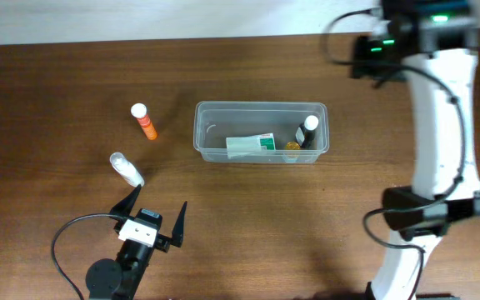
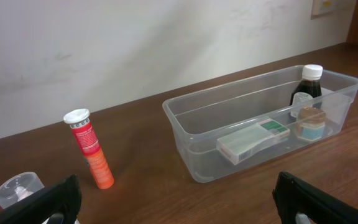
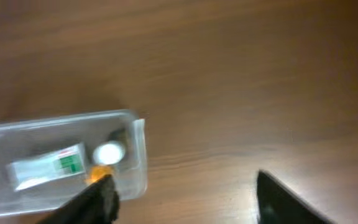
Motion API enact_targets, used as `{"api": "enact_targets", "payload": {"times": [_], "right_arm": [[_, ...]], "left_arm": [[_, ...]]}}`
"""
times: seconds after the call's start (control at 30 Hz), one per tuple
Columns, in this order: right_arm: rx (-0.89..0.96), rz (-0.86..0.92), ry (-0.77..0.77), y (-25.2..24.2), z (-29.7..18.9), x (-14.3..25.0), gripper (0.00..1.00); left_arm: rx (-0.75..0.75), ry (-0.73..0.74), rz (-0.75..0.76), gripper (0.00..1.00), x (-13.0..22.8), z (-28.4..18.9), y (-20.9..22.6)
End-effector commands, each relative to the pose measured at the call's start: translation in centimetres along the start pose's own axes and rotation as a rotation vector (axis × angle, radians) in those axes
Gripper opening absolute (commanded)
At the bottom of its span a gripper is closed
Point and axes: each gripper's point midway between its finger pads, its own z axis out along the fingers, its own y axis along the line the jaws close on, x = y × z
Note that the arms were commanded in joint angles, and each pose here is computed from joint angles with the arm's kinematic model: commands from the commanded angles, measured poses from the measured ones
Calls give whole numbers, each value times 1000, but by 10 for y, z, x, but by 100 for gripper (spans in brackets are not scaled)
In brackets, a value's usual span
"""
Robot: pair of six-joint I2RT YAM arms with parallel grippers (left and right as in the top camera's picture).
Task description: Pack container
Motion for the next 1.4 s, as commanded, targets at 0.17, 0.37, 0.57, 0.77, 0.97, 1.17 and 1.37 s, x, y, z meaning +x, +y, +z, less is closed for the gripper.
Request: {"api": "enact_targets", "payload": {"times": [0.17,0.37,0.57,0.77,0.97,1.17,1.37], "right_arm": [[-18,252,121,-90,17,20,100],[78,351,282,-140,44,62,98],[127,453,390,-178,62,94,98],[133,476,402,-186,64,99,98],[133,477,402,-186,63,99,98],[133,477,402,-186,64,99,98],[133,477,402,-186,64,99,98]], "left_arm": [[-2,2,12,99,1,0,0],[-2,2,12,99,1,0,0],[-2,2,12,99,1,0,0],[-2,2,12,99,1,0,0],[-2,2,12,99,1,0,0],[-2,-1,13,99,0,0,0],[3,1,12,99,1,0,-1]]}}
